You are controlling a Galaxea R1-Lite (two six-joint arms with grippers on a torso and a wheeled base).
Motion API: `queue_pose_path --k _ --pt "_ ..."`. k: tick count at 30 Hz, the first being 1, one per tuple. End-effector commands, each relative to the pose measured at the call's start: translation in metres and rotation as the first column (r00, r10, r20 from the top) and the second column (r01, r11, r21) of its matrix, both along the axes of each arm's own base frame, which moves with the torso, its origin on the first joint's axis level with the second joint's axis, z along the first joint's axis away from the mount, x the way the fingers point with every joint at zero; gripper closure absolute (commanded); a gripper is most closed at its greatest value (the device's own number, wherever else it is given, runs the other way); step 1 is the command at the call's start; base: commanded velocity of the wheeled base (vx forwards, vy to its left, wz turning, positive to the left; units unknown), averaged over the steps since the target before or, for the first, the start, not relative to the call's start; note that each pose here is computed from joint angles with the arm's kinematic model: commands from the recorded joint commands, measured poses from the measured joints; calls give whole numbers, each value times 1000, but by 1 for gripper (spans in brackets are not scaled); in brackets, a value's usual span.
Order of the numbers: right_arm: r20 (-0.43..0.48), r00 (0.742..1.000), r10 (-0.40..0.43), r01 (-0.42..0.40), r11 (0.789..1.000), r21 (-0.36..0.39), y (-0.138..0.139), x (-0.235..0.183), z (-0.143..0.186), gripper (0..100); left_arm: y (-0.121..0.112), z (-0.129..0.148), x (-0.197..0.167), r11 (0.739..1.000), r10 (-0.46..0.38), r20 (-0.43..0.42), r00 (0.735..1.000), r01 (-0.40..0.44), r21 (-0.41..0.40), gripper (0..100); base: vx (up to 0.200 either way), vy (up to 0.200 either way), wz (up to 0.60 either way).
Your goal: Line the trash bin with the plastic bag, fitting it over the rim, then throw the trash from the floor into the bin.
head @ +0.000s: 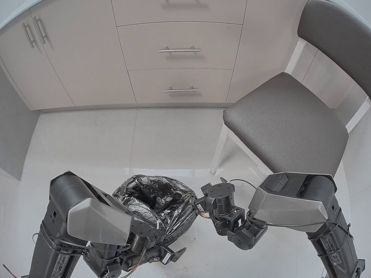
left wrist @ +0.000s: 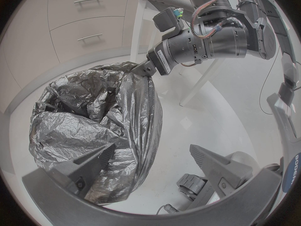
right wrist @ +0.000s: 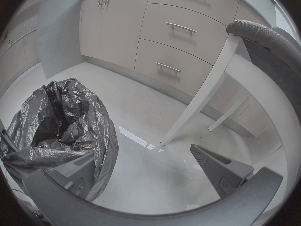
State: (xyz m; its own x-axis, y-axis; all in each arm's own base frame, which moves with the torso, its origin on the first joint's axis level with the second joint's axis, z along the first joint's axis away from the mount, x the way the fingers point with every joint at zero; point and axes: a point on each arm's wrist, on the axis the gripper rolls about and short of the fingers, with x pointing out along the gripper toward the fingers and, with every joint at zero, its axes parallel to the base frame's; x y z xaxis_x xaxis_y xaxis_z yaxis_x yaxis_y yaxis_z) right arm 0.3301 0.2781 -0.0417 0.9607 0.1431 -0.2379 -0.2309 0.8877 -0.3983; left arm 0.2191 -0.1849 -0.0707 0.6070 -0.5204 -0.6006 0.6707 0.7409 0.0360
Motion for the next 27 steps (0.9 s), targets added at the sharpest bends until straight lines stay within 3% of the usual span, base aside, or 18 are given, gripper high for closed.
queue_pose_path --k 1,11,27 --pt "-4 1000 -1 1 1000 -4 0 0 -2 0 -1 3 -5 1000 -13 -3 1000 13 1 0 0 0 0" --pt "-4 1000 -7 7 1000 -4 -3 2 -2 0 -6 13 -22 999 -45 -32 998 44 -29 0 0 0 0" --pt "-6 1000 -25 25 1000 -3 -8 6 -4 0 -11 -11 -34 996 -87 -97 992 90 27 0 0 0 0"
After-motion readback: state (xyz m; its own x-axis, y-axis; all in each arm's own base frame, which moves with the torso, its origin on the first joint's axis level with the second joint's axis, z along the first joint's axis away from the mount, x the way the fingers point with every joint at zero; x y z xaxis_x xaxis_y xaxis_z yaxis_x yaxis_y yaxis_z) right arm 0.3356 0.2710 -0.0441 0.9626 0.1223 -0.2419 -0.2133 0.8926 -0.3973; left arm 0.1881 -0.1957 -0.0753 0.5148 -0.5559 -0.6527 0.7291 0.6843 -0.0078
